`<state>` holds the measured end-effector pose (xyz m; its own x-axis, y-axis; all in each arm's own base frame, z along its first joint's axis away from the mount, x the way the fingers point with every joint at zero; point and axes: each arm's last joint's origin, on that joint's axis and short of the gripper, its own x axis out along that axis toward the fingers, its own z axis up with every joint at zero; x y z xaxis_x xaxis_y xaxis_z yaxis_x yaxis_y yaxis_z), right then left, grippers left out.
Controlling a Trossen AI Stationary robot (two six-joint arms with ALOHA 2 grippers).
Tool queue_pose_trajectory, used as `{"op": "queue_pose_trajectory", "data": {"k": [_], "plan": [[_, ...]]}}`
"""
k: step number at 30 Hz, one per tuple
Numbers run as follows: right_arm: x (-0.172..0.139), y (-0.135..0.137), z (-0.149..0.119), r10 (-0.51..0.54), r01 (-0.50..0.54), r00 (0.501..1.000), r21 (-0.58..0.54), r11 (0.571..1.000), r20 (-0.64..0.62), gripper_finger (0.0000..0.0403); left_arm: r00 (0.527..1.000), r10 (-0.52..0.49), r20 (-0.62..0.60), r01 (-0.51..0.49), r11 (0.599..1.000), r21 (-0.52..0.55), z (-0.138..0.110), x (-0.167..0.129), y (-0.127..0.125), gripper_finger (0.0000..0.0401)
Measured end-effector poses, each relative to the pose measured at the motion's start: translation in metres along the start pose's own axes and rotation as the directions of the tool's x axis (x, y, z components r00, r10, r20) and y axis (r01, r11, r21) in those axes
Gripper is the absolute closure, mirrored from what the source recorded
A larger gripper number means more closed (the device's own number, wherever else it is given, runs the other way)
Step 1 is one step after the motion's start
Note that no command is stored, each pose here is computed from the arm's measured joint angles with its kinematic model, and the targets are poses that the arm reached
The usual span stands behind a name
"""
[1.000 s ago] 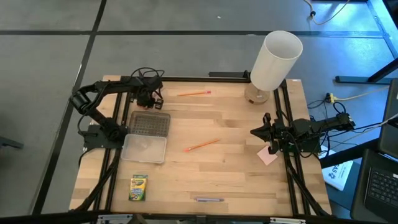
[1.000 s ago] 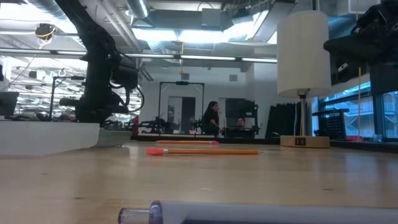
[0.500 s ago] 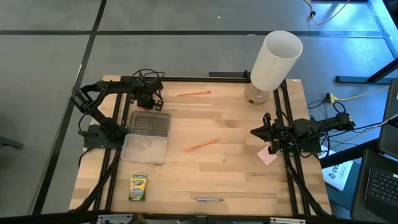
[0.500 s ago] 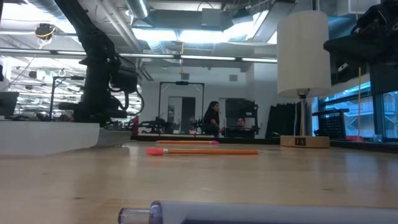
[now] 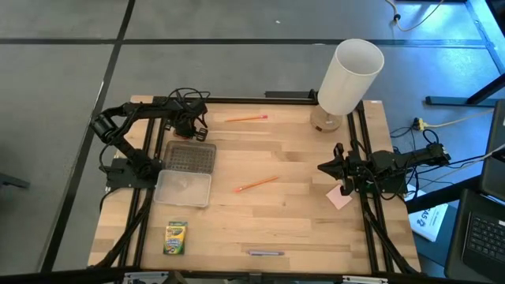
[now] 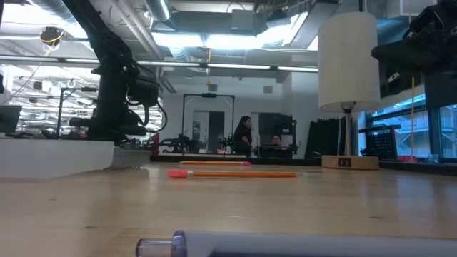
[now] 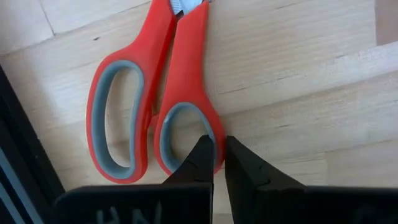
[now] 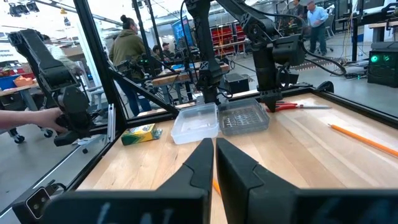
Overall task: Pack school essentials
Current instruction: Put the red scissors into the transparent supply box
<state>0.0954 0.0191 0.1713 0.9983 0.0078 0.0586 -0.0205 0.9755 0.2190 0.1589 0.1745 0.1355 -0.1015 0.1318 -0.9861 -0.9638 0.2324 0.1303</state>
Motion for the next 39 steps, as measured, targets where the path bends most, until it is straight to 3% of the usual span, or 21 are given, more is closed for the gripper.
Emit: {"op": "queue_pose_trajectory", "data": {"k": [13,24,28,32,37,39], "plan": [[0.0,0.0,0.0,-0.001,0.001,1.0,-0.079,0.997,0.0,0.038,0.996,0.034,0.087,-0.045,0.991,0.127,-0.004,-0.024,-0.006,0.0399],[0.0,0.0,0.0,-0.002,0.002,1.0,-0.136,0.991,0.0,0.038,0.972,-0.104,0.213,0.038,0.956,0.293,-0.035,-0.088,-0.018,0.0401],[0.0,0.0,0.0,-0.001,0.001,1.0,-0.136,0.991,0.001,0.038,0.943,-0.207,0.261,0.087,0.909,0.409,-0.06,-0.115,-0.019,0.0401],[0.0,0.0,0.0,-0.001,0.001,1.0,-0.138,0.99,0.0,0.038,0.938,-0.287,0.195,0.144,0.834,0.533,-0.091,-0.129,-0.019,0.0401],[0.0,0.0,0.0,0.0,0.0,1.0,-0.139,0.99,0.0,0.038,0.956,-0.281,0.086,0.159,0.739,0.655,-0.125,-0.133,-0.024,0.0401],[0.0,0.0,0.0,0.0,0.0,1.0,-0.139,0.99,0.0,0.038,0.962,-0.272,0.023,0.187,0.718,0.67,-0.139,-0.134,-0.026,0.0401]]}}
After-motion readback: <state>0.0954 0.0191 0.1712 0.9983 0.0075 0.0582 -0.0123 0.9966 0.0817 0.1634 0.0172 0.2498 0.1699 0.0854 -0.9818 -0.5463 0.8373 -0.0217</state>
